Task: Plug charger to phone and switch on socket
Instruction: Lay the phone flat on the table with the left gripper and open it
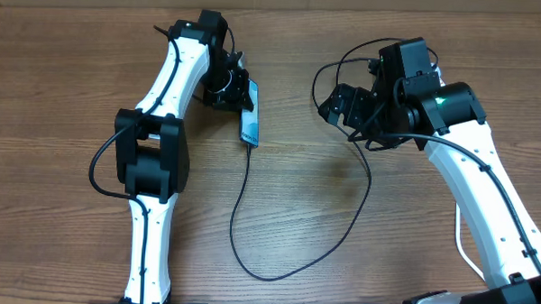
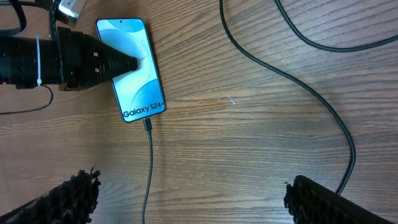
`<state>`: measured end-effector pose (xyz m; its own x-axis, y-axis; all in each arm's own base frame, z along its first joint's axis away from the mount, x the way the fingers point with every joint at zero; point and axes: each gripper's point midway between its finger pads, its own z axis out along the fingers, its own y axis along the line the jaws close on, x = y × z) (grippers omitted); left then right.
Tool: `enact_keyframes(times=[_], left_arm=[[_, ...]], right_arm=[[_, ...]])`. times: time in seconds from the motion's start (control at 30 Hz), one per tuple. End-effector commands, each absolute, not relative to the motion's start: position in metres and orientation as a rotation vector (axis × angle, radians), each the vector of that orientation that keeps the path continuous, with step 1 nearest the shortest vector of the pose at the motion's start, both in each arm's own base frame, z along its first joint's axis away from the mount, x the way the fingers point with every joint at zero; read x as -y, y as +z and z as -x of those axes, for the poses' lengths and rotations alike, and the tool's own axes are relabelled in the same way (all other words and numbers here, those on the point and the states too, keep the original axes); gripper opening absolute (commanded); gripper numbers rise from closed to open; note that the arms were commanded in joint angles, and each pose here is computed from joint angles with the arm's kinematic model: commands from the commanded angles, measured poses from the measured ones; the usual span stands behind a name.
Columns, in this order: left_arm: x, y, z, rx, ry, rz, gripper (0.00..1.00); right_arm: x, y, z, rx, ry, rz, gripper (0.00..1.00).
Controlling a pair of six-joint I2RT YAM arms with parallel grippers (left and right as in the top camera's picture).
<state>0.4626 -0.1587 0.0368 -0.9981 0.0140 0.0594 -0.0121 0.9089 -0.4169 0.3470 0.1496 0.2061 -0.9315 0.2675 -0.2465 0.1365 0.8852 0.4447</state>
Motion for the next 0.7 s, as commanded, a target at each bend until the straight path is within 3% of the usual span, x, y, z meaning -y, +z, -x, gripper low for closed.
enact_keyframes(times=[0.0,0.67], left_arm=[[0.15,0.029,-0.46,3.015,0.563,-0.018,0.21],[0.13,0.023,-0.459,3.046,0.376,-0.038,0.22]], right_arm=[[-0.147,0.206,-0.351,-2.743,0.602,-0.299,0.98],[-0.147,0.206,-0.35,-2.745,0.599,-0.3,0.98]])
